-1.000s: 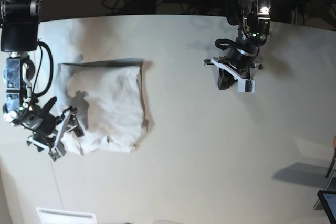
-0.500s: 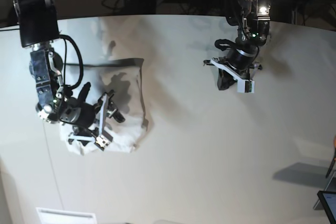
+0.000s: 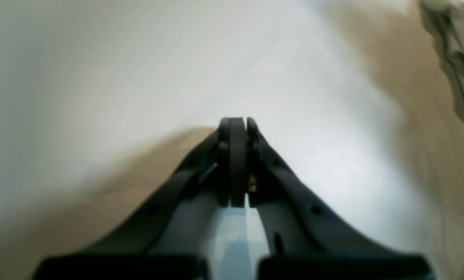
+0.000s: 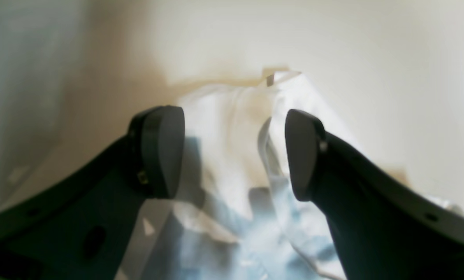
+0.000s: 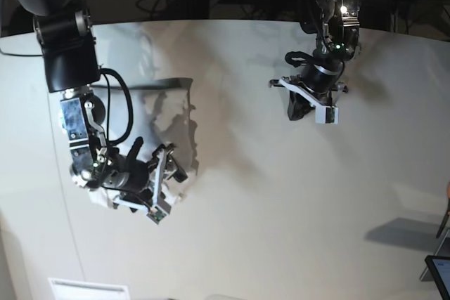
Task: Fold the T-shirt properly
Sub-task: 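Grasp the bundle's corner with the right gripper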
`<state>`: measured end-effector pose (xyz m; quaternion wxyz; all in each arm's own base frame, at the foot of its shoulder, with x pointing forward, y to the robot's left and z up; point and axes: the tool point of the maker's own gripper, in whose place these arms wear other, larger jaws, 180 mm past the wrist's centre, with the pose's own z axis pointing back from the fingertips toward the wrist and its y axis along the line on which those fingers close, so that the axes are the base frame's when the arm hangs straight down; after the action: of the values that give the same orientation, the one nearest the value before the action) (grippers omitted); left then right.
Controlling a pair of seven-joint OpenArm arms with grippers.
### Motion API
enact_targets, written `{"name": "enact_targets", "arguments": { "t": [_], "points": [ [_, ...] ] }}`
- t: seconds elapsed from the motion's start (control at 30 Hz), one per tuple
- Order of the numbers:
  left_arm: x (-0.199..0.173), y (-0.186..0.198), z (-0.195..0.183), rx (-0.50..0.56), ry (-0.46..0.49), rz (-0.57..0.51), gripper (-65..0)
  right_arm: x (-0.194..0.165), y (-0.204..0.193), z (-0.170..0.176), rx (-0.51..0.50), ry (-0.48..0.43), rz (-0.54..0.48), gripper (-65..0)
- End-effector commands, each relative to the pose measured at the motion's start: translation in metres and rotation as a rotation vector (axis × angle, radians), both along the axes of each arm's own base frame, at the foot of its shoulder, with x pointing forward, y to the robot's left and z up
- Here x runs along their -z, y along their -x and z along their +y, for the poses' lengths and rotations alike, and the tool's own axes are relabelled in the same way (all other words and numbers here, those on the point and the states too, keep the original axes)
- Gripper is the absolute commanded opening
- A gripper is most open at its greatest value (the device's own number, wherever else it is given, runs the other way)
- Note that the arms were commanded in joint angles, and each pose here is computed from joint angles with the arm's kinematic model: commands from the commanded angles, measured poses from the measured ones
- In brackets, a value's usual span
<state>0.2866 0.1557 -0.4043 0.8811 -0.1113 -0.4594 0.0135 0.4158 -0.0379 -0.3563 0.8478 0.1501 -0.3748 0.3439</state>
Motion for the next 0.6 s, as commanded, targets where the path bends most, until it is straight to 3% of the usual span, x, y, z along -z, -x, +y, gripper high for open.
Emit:
{"name": "enact_targets", "arguments": {
  "t": [0.0, 0.57],
  "points": [
    [-0.01, -0.006, 0.002, 0.001, -0.003, -0.037, -65.0, -0.022, -0.016, 0.005, 0.006, -0.036, -0.057, -27.3],
    [-0.01, -0.006, 0.002, 0.001, -0.003, -0.035, -65.0, 0.005, -0.026, -0.004, 0.055, -0.049, 0.028, -27.7]
  ]
}}
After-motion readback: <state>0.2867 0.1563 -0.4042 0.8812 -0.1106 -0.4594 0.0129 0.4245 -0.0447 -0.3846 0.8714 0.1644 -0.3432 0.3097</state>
